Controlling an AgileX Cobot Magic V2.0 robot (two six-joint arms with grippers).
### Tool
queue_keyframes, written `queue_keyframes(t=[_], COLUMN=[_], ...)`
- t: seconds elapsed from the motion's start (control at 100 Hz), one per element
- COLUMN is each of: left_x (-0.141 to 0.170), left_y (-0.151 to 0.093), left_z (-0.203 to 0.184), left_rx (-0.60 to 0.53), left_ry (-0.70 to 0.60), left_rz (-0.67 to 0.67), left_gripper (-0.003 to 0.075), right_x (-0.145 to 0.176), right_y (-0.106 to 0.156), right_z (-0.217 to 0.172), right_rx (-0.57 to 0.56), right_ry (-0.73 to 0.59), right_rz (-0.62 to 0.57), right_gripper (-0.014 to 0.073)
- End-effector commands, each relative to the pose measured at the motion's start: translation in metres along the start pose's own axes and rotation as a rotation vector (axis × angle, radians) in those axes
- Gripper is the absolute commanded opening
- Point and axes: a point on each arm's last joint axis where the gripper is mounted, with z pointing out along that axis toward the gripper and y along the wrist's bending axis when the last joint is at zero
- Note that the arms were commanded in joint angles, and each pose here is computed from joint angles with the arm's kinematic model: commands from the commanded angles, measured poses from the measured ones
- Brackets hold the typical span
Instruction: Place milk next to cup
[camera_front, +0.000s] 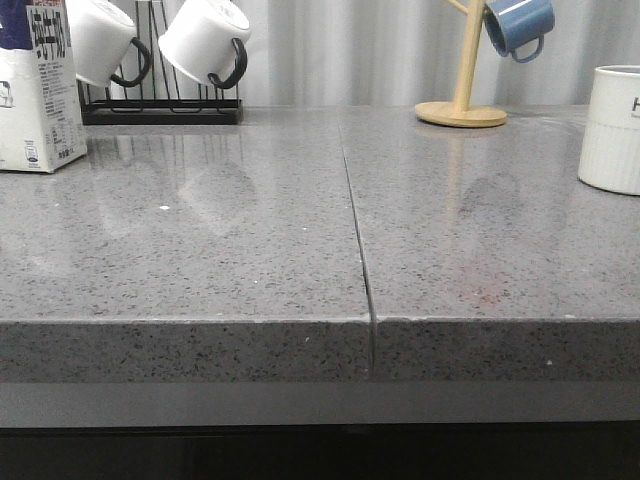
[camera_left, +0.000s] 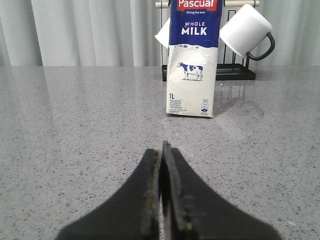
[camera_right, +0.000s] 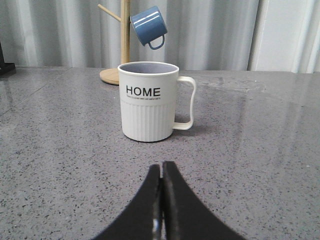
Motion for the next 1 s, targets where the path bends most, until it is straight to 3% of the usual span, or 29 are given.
queue_keyframes(t=[0.0, 0.62, 0.81, 0.99], left_x=[0.006, 0.006, 0.006, 0.006], left_y=[-0.001, -0.001, -0.001, -0.001], left_z=[-0.001, -0.001, -0.001, -0.001], left_rx=[0.004, 0.004, 0.004, 0.004], left_ry=[-0.063, -0.063, -0.063, -0.063], left_rz=[-0.007, -0.007, -0.007, -0.007], left_gripper=[-0.002, -0.002, -0.002, -0.002], right_x=[-0.01, -0.014, -0.044, -0.076], right_y=[0.0, 0.0, 0.0, 0.0], right_z=[-0.002, -0.003, -0.008, -0.009], right_rx=[0.004, 0.004, 0.005, 0.008], right_ry=[-0.096, -0.102, -0.151, -0.105], right_rz=[-0.014, -0.014, -0.014, -0.012], right_gripper=[-0.0064, -0.0064, -0.0064, -0.0064])
